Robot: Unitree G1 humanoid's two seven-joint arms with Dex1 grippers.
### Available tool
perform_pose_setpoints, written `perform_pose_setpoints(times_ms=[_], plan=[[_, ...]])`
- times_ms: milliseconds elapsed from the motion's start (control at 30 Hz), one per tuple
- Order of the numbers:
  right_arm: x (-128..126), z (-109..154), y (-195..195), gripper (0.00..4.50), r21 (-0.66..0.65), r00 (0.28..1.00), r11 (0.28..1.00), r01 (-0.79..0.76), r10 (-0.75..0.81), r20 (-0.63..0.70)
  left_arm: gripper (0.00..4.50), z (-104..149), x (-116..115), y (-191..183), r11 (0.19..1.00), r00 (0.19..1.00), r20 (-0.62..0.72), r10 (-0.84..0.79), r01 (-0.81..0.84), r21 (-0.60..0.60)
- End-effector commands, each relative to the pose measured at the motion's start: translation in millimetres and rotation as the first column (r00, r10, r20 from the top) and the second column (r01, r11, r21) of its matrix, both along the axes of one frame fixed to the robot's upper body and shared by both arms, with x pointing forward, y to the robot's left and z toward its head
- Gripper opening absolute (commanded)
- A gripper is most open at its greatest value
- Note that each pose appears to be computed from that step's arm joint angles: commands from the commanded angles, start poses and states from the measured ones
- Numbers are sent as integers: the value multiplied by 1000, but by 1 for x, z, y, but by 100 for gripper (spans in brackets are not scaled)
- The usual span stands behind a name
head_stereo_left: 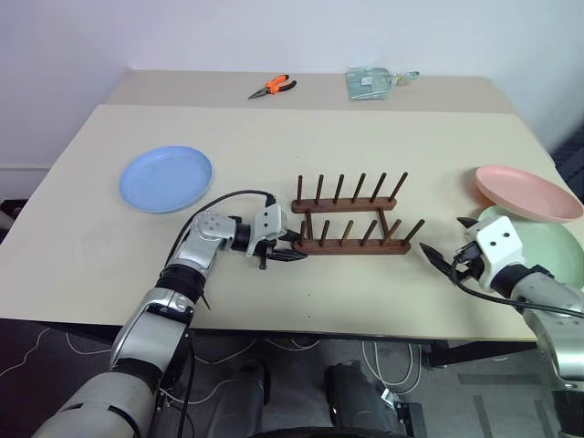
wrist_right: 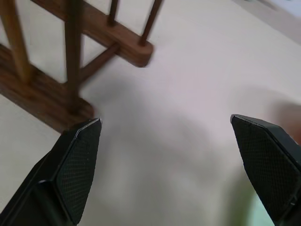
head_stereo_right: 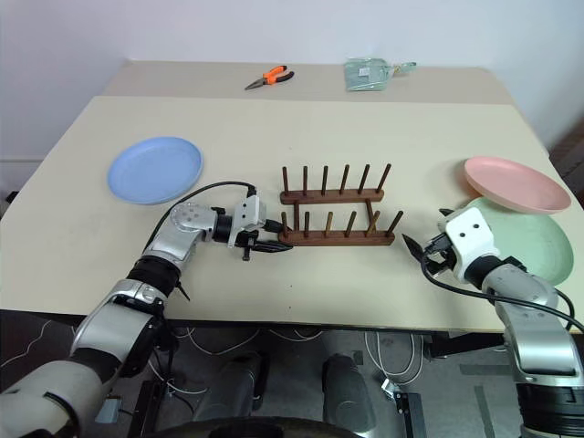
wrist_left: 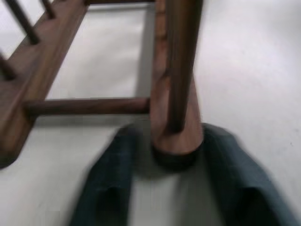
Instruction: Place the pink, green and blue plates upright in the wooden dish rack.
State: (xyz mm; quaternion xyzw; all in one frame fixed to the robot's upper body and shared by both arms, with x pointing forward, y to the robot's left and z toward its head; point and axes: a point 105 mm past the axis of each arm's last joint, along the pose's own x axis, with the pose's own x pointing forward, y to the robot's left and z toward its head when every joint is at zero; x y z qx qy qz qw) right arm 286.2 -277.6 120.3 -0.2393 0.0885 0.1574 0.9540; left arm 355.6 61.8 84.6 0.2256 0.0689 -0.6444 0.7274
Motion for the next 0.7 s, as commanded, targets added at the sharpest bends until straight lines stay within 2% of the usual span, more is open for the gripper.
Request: perform_pose_setpoints(times_ms=[33,67,100,167,200,233,267,333,400,500,700], plan=[[-7,10,-7,450,-26,1000,1000,-14,14,5,421,-1,-1,7,998,1000,7,23,-23,51],[-11,9,-7,450,-21,999,999,-29,29,-18,421,-2,-2,15,997,999,-3,38,-37,71],[-13,8,-7,425,-16,999,999,-40,39,-32,424,-3,-3,20,995,999,-11,47,-46,85],[-22,5,4,371,11,990,994,-107,108,-88,425,-7,-16,39,991,996,-79,45,-35,127],[-26,3,11,320,20,983,990,-141,143,-112,425,-9,-24,45,990,994,-104,34,-19,141],[-30,1,15,270,26,978,986,-163,165,-129,364,-9,-30,49,989,992,-120,28,-9,150],[-33,-2,21,221,30,970,981,-189,192,-151,338,-10,-36,51,989,988,-150,27,-5,151],[-39,-9,38,110,42,946,966,-254,257,-199,240,-9,-54,48,990,982,-186,-20,45,135],[-35,-19,55,13,59,935,956,-287,293,-202,151,-10,-61,22,995,987,-155,-34,49,92],[-27,-28,66,5,64,935,957,-284,291,-203,149,-15,-58,-2,997,994,-110,8,1,74],[-3,-46,81,5,14,954,970,-244,242,-179,149,-30,-27,-10,966,970,-30,242,-237,105]])
